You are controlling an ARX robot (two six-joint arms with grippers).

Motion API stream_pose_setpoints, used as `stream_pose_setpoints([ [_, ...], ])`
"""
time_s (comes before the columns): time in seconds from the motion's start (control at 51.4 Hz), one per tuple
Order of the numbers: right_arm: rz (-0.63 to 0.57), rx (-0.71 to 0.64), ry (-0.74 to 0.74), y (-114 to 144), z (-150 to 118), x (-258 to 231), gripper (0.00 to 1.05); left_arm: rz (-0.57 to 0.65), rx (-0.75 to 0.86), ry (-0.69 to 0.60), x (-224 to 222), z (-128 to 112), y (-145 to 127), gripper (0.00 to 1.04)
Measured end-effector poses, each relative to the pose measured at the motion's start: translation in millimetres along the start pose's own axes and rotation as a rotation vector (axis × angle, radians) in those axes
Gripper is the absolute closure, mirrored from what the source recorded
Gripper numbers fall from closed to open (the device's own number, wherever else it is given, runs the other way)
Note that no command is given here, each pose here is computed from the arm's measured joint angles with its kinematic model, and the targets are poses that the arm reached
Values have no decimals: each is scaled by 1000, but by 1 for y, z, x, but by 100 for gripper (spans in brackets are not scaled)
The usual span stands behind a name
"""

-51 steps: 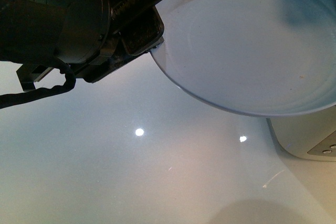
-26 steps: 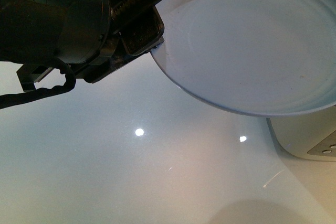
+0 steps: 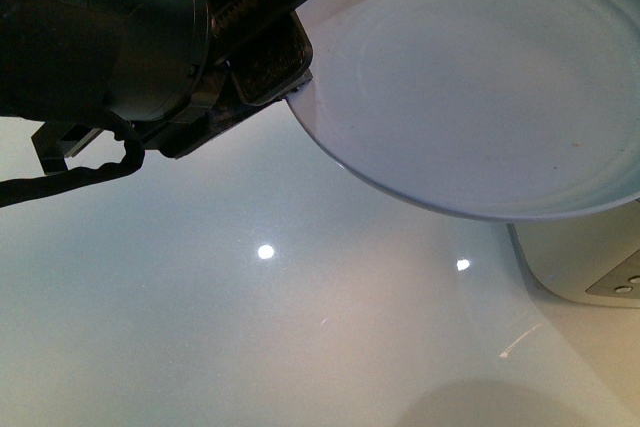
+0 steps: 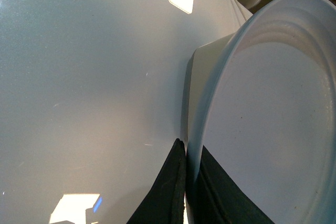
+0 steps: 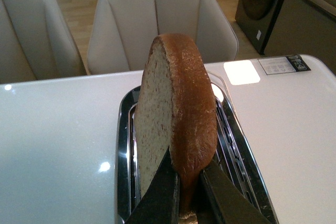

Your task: Left arm holds plate, right arm toasts bread

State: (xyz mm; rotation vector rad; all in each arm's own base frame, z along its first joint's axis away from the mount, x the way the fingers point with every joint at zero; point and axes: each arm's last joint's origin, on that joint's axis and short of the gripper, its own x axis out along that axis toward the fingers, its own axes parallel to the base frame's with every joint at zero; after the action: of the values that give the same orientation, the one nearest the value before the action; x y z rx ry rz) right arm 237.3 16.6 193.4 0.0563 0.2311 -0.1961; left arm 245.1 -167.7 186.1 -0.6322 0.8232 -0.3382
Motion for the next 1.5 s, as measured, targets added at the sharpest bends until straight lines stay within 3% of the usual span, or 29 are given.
stream_pose_setpoints([
  [0.934,-30,-163,106,23,-20,41,102,1,0,-1,0,0,0,102],
  [1.304,-37,-162,150,23,-31,46,101,2,4,-1,0,0,0,102],
  [1.499,-31,-117,145,17,-29,44,62,2,4,0,0,0,0,102],
])
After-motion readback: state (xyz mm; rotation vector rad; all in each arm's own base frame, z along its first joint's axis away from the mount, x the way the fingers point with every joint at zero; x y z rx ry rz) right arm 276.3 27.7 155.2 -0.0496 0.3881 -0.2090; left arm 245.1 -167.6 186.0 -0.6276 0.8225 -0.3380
